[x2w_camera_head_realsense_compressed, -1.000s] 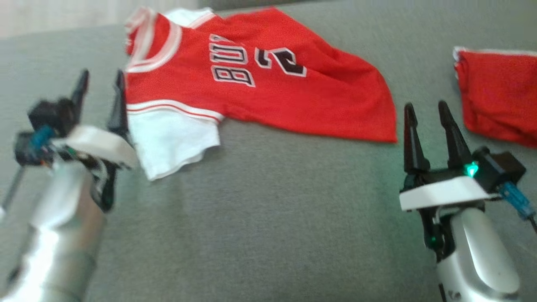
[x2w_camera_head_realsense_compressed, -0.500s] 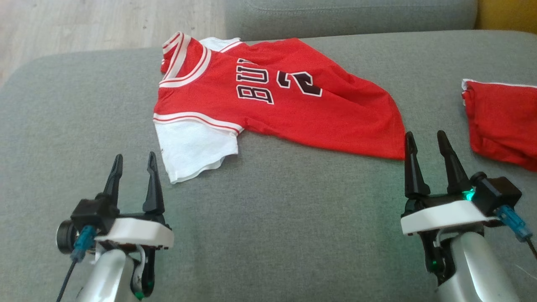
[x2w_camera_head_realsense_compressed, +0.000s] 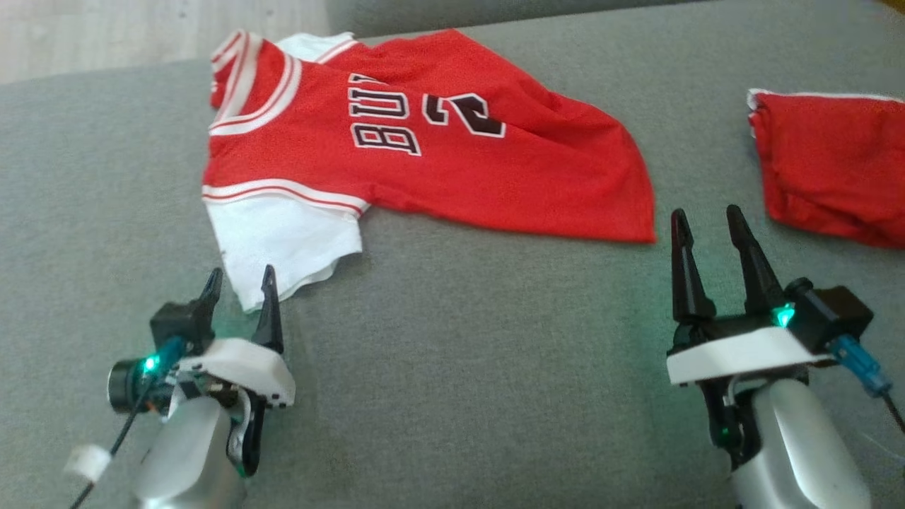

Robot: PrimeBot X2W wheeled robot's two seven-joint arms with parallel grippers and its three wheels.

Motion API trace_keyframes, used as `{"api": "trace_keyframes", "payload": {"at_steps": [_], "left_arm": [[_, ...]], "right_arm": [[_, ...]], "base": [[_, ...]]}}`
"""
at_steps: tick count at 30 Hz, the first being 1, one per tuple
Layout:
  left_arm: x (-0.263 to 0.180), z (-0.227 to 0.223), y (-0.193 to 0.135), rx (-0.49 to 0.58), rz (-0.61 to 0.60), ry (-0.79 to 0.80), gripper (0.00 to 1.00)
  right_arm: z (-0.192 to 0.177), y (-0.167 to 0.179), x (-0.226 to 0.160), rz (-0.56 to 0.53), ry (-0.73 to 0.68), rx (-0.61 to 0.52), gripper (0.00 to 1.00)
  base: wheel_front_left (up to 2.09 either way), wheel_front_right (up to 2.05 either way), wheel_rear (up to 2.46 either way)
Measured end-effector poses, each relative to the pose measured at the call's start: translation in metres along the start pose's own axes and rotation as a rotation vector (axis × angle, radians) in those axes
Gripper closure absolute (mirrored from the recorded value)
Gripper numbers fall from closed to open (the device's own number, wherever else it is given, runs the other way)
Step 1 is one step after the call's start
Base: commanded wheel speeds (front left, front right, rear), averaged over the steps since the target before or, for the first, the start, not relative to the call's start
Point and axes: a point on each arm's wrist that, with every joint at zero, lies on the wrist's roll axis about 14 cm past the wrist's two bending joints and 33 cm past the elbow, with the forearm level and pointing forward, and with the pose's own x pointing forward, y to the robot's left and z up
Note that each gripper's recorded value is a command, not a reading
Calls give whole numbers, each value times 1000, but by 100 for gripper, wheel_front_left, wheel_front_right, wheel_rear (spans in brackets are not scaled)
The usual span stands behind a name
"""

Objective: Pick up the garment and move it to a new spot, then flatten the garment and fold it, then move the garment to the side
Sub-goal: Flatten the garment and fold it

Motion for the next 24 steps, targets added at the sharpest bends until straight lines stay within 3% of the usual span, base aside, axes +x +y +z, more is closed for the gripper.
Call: {"api": "trace_keyframes", "payload": {"at_steps": [4,9,24], "left_arm": [[10,-25,-1,10,6,116,0],[22,-29,-3,1,12,149,0],[10,-16,12,-16,74,62,0]], "right_arm": [[3,-8,4,-19,-9,-2,0],[2,-16,3,-44,-7,-1,0],[9,-5,8,-12,-28,4,0]], "base": [[0,0,0],[0,0,0],[0,0,0]]}}
